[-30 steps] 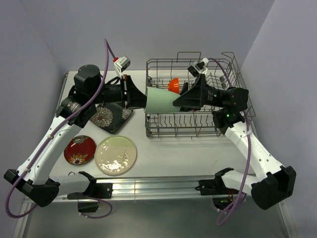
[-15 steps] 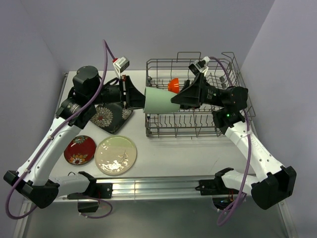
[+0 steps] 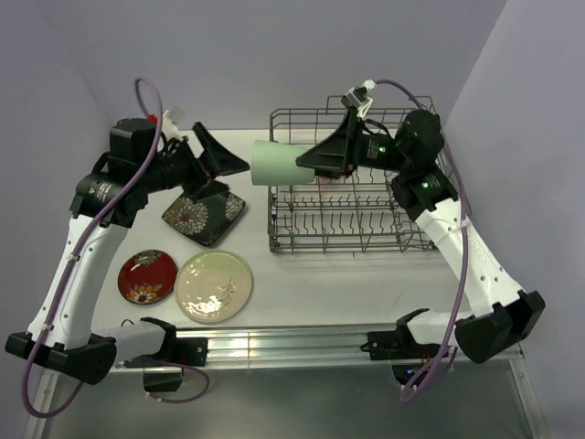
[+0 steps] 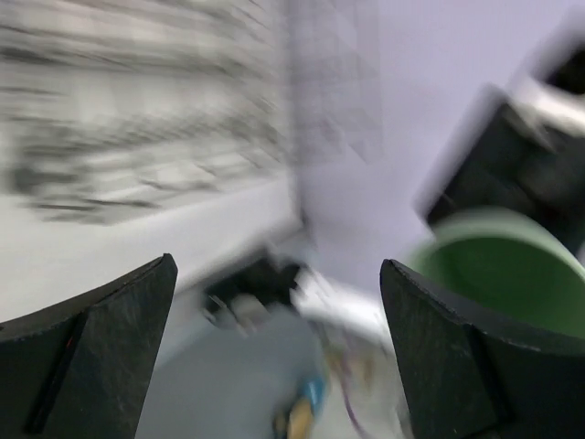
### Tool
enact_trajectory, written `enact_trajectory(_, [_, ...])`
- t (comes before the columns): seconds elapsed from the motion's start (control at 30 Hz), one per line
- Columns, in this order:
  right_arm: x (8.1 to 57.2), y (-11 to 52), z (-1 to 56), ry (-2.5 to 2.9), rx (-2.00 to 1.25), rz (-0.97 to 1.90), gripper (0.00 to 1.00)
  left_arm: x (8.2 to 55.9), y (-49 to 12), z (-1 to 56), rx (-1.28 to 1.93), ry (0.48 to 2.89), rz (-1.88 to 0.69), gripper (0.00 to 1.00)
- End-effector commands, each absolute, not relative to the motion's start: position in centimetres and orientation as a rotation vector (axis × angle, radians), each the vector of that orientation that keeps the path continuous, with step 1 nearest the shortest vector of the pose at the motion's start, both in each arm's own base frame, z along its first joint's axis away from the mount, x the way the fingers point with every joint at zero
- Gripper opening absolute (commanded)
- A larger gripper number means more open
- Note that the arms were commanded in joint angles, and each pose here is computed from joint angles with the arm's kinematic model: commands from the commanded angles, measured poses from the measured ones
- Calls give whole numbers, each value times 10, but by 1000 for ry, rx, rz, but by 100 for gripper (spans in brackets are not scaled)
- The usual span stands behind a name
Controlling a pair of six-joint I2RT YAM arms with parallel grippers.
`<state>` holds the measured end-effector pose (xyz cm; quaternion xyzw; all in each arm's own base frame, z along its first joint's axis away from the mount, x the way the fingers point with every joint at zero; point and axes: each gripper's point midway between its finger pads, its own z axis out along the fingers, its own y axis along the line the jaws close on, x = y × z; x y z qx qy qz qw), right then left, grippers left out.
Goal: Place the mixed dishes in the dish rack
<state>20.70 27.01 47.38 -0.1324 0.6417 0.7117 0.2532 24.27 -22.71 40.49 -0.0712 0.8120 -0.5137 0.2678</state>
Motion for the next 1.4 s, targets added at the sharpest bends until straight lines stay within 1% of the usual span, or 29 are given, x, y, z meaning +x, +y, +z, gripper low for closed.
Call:
enact_trajectory(0.0, [217,266,477,1775,-403,1782,0,265,-133,322,-669,2339,-705,99])
enact_trajectory(0.03, [227,266,471,1781,-427,1705,0,265,-118,314,-713,2320,-608,99])
enact_trajectory(0.07, [251,268,459,1833,-365,1634,0,262,-112,307,-729,2334,-564,99])
enact_trajectory(0.13, [271,257,451,1923,-311,1478,0,254,-109,292,-734,2387,-521,99])
enact_trajectory(0.17, [297,250,437,2031,-190,1349,0,251,-108,283,-734,2419,-498,99])
enact_trajectory(0.23, [326,238,419,2121,-147,1175,0,243,-105,264,-751,2476,-461,99])
enact_trajectory(0.27, [353,240,391,2214,-113,1107,0,238,-109,257,-752,2506,-478,99])
enact_trajectory(0.3, [360,230,400,2226,-73,1009,0,240,-114,255,-735,2501,-517,98])
enact_trajectory(0.33, [384,233,370,2307,-63,952,0,236,-116,248,-730,2511,-543,98])
enact_trajectory(0.37, [393,232,365,2323,-53,920,0,234,-119,247,-725,2510,-564,97])
enact_trajectory(0.4, [398,227,373,2312,-38,882,0,235,-122,249,-710,2494,-602,96])
enact_trajectory(0.47, [417,231,348,2366,-10,850,0,233,-121,245,-708,2504,-592,96])
enact_trajectory(0.63, [430,225,298,2450,38,681,0,227,-104,232,-696,2543,-445,95])
enact_trajectory(0.77, [432,227,272,2497,-11,515,0,221,-100,220,-695,2552,-419,94])
enact_trajectory(0.93, [436,233,267,2469,-43,436,0,219,-107,214,-663,2572,-472,93])
enact_trajectory(1.2, [460,226,256,2394,-68,272,0,220,-102,207,-665,2588,-415,93])
enact_trajectory(1.37, [472,228,252,2376,-89,237,0,219,-101,206,-667,2594,-412,93])
